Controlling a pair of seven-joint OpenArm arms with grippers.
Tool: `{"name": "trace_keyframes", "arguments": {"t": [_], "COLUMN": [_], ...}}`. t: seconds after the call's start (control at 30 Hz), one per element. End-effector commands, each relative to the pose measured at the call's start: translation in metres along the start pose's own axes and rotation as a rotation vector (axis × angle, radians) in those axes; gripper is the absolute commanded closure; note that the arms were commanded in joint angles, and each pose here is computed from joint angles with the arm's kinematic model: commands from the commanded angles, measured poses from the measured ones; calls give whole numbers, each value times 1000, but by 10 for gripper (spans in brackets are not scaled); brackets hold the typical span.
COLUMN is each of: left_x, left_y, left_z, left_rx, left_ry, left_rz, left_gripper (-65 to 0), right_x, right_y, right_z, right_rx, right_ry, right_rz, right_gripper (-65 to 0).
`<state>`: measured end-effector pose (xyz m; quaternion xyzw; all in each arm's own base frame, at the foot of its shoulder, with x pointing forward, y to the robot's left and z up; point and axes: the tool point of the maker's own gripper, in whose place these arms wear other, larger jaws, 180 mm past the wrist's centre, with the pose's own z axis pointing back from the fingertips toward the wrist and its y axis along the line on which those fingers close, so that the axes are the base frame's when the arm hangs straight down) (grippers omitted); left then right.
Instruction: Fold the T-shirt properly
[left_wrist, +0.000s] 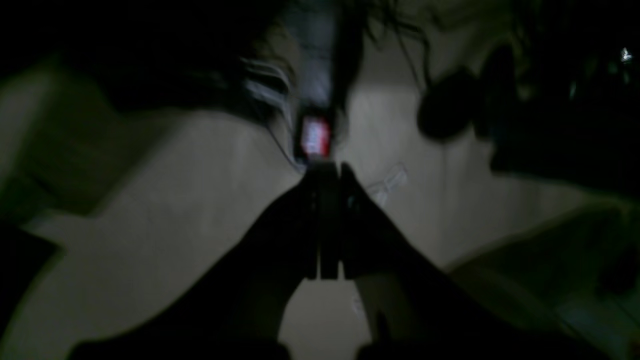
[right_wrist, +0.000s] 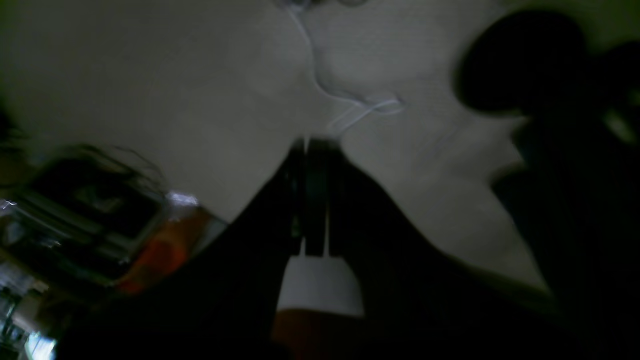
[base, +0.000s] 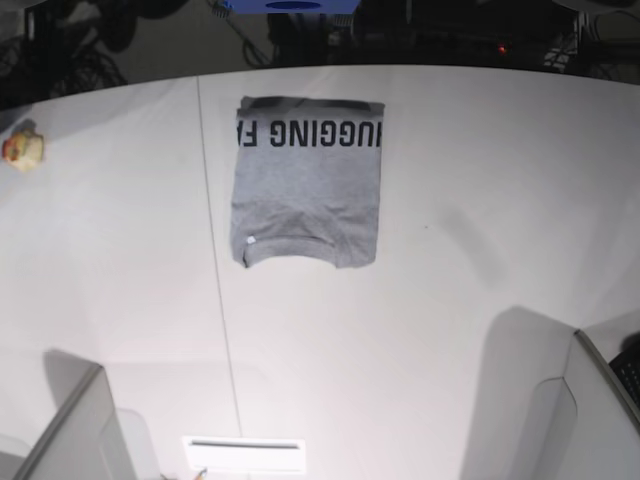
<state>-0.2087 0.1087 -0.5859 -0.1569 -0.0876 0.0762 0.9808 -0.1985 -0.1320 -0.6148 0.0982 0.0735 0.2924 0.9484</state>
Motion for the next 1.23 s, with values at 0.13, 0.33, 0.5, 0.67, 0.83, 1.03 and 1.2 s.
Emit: {"name": "trace_keyframes", "arguments": {"t": [0.13, 0.33, 0.5, 0.67, 0.83, 1.03, 1.2], "left_x": [78, 156, 174, 185, 189, 188, 188], "left_y": [-3, -17, -19, -9, -3, 10, 10], "left_z": [-45, -74, -78, -77, -76, -71, -71], "left_rx": [-14, -48, -51, -7, 13, 32, 32], "left_ry": [-101, -227, -255, -299, -317, -314, -312], "left_rz": [-35, -68, -74, -1, 29, 18, 15], "left_gripper": [0, 0, 0, 0, 0, 0, 0], "right_x": [15, 72, 81, 82, 91, 98, 99], "right_y": [-38, -103, -118, -115, -110, -113, -114], "right_z": [-13, -8, -5, -6, -7, -7, -7], "right_rx": [-77, -178, -202, -196, -188, -191, -193], "right_ry": [-24, -131, -145, -143, -159, -169, -171], "right_rz": [-17, -1, 3, 10, 12, 15, 15], "right_gripper": [0, 0, 0, 0, 0, 0, 0]}}
